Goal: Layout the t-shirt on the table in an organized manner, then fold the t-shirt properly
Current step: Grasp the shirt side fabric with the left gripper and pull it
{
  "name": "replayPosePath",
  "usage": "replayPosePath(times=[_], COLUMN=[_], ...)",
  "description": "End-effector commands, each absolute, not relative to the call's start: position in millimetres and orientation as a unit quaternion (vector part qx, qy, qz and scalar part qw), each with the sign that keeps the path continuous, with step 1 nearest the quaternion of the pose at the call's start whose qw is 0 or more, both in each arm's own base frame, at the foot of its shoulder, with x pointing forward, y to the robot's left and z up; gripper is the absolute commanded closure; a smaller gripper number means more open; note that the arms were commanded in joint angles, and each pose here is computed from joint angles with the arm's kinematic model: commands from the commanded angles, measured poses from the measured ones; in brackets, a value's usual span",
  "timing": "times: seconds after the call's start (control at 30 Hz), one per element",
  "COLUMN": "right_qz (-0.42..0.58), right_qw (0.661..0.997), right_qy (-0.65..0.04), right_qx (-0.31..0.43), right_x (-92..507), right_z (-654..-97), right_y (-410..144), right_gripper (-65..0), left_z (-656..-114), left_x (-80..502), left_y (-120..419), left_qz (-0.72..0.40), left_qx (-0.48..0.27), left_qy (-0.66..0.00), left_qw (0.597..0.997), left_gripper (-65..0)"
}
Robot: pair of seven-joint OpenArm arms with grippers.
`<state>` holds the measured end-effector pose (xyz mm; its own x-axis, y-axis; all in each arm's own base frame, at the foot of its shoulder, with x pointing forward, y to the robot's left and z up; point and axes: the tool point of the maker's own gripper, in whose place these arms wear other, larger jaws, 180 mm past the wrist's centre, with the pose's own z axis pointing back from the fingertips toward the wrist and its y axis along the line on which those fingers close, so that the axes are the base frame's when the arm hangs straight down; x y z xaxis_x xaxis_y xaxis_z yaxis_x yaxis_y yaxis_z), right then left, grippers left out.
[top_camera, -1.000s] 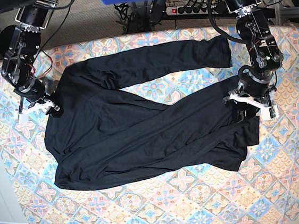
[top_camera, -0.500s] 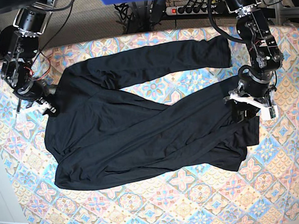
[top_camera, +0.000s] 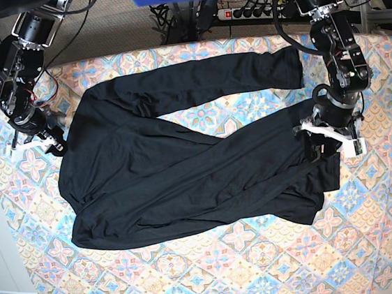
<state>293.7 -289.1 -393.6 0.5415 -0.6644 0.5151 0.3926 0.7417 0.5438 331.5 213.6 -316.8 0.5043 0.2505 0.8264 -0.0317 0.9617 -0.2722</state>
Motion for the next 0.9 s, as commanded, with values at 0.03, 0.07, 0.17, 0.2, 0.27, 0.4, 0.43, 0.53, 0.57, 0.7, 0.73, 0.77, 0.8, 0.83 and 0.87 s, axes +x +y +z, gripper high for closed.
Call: replayPosePath(times=[0.03, 0.07, 0.17, 0.2, 0.27, 0.4, 0.43, 0.53, 0.57, 0.7, 0.73, 0.77, 0.8, 0.83, 0.87], right_qz=[-0.299, -0.299, -0.299, -0.299, -0.299, -0.298, -0.298, -0.296, -0.295, -0.295, -0.296, -0.295, -0.295, -0.295, -0.295], right_qw=[0.850, 0.850, 0.850, 0.850, 0.850, 0.851, 0.851, 0.853, 0.853, 0.853, 0.853, 0.853, 0.853, 0.853, 0.853], right_qy=[-0.391, -0.391, -0.391, -0.391, -0.391, -0.391, -0.391, -0.388, -0.387, -0.387, -0.388, -0.387, -0.387, -0.387, -0.387], right_qx=[0.185, 0.185, 0.185, 0.185, 0.185, 0.186, 0.186, 0.187, 0.188, 0.188, 0.187, 0.188, 0.188, 0.188, 0.188], right_x=[303.6, 303.6, 303.6, 303.6, 303.6, 303.7, 303.8, 303.4, 303.5, 303.5, 303.7, 303.5, 303.5, 303.5, 303.6], right_z=[-377.8, -377.8, -377.8, -377.8, -377.8, -377.9, -378.0, -378.9, -379.0, -379.0, -378.9, -379.0, -379.0, -379.0, -378.7], right_y=[-295.9, -295.9, -295.9, -295.9, -295.9, -295.4, -294.9, -293.2, -292.7, -292.7, -292.9, -292.7, -292.7, -292.7, -292.5], right_gripper=[-27.1, -27.1, -27.1, -27.1, -27.1, -27.1, -27.1, -27.1, -27.1, -27.1, -27.1, -27.1, -27.1, -27.1, -27.1], left_z=[-303.3, -303.9, -303.9, -303.9, -303.9, -302.9, -303.1, -303.6, -303.6, -304.5, -304.6, -304.8, -305.5, -305.8, -306.2], left_x=[336.3, 335.9, 335.9, 335.9, 335.9, 336.5, 336.4, 336.0, 336.0, 335.5, 335.4, 335.3, 335.0, 335.1, 335.1], left_y=[215.4, 215.4, 215.4, 215.4, 215.4, 214.8, 214.4, 214.4, 214.4, 214.5, 214.3, 214.0, 212.2, 210.7, 209.5], left_qz=[0.077, 0.077, 0.077, 0.077, 0.077, 0.078, 0.079, 0.079, 0.079, 0.078, 0.078, 0.078, 0.077, 0.076, 0.076], left_qx=[-0.111, -0.111, -0.111, -0.111, -0.111, -0.114, -0.114, -0.114, -0.114, -0.113, -0.114, -0.115, -0.117, -0.118, -0.120], left_qy=[-0.511, -0.511, -0.511, -0.511, -0.511, -0.512, -0.512, -0.511, -0.511, -0.509, -0.509, -0.508, -0.507, -0.506, -0.506], left_qw=[0.849, 0.849, 0.849, 0.849, 0.849, 0.848, 0.848, 0.848, 0.848, 0.850, 0.850, 0.850, 0.851, 0.851, 0.851], left_gripper=[-28.4, -28.4, -28.4, -28.4, -28.4, -28.4, -28.4, -28.4, -28.4, -28.4, -28.4, -28.4, -28.4, -28.4, -28.4])
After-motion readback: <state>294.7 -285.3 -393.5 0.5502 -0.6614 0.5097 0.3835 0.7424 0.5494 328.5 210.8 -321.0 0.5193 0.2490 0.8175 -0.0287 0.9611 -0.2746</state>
